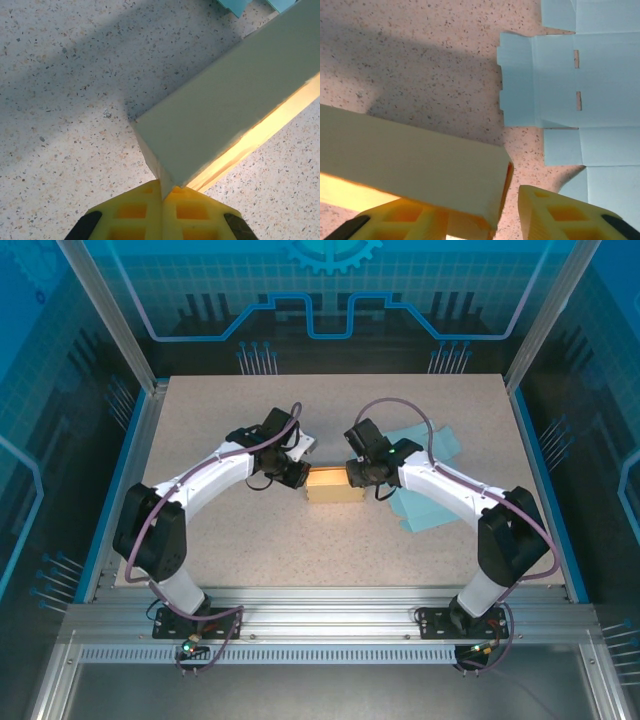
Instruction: Fold the paper box
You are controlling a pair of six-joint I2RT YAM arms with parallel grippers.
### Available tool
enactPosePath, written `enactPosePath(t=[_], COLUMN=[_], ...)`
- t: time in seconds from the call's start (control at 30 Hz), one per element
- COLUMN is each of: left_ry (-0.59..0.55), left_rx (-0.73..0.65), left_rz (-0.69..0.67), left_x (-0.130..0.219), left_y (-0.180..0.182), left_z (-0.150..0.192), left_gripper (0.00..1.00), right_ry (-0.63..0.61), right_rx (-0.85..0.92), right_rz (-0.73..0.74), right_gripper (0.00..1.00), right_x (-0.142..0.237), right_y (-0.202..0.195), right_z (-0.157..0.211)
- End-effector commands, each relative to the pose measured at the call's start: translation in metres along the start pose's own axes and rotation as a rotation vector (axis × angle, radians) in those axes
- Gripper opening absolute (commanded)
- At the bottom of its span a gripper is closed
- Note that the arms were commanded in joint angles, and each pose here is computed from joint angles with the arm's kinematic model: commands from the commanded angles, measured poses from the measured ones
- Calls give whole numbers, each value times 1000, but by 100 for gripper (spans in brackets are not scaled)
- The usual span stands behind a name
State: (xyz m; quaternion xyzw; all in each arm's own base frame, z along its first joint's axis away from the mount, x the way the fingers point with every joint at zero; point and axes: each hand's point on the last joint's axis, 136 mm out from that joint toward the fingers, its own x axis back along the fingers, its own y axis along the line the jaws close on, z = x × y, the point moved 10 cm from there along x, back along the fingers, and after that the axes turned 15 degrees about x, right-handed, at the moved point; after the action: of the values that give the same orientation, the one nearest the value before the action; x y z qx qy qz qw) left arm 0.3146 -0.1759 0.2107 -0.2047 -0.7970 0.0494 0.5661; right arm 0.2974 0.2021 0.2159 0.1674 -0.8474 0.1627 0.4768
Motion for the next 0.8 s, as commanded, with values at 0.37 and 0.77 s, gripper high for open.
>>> enactPosePath(t=[0.37, 0.77], left_ry=[32, 39], left_rx=[-2, 70], left_rz=[29, 57], left_x=[1, 18], left_y=[-2, -11], left_z=[2, -7], left_gripper=[0, 8], right_ry=[48, 81], right_rx=[19, 45], right_rz=[21, 51], right_gripper=[40, 37], right_x=[-26, -33], right_y=[-1, 4], right_z=[1, 11])
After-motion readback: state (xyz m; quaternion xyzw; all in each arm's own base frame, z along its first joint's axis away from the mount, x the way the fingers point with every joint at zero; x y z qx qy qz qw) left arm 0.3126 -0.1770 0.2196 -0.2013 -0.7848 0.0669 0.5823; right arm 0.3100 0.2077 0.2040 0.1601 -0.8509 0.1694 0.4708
